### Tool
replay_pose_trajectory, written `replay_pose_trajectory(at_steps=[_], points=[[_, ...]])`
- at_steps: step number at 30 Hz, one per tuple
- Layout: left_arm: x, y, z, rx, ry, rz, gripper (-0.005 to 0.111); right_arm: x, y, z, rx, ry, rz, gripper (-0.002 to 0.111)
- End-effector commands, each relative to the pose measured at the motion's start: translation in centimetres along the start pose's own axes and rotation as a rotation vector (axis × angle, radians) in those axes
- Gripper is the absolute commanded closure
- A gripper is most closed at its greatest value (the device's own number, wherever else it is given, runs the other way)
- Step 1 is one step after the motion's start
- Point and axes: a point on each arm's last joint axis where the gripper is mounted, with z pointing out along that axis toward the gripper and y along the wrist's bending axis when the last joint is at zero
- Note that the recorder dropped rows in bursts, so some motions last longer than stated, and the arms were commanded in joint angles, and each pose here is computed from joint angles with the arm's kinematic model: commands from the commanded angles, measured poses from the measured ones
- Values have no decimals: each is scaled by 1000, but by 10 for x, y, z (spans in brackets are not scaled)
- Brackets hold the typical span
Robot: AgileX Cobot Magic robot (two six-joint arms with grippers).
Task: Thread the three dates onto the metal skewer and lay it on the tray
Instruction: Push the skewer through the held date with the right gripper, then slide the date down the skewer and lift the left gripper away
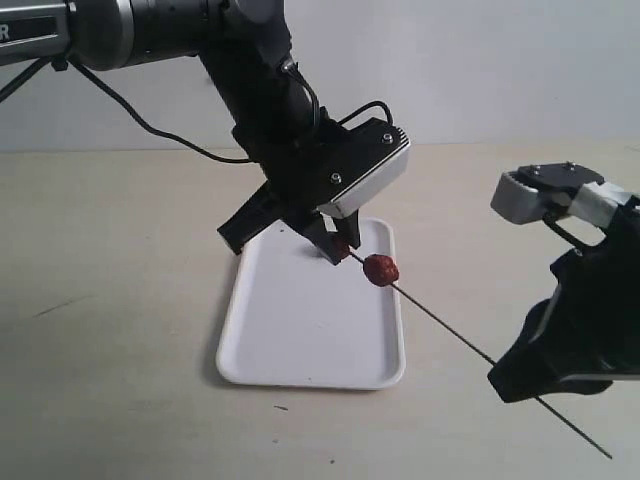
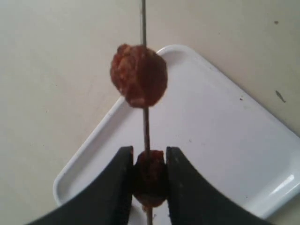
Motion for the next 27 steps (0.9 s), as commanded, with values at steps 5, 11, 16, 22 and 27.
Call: replay_pose_trajectory(at_steps=[5,11,16,22,27], points=[[-8,1,-5,-15,-29,8,81,-24,-6,6,-15,-37,-2,108],[-11,2,-5,-29,-59,-5,81,-24,-7,7,-17,-32,-1,108],[-11,3,-5,-32,-67,-11,81,-24,-7,7,-17,-32,-1,108],[-11,3,-5,-30,-68,-68,81,-24,-7,7,-16,-32,-3,108],[-12,3,-6,-35,-82,-126,66,-22,-5,7,-28,-12,-5,108]])
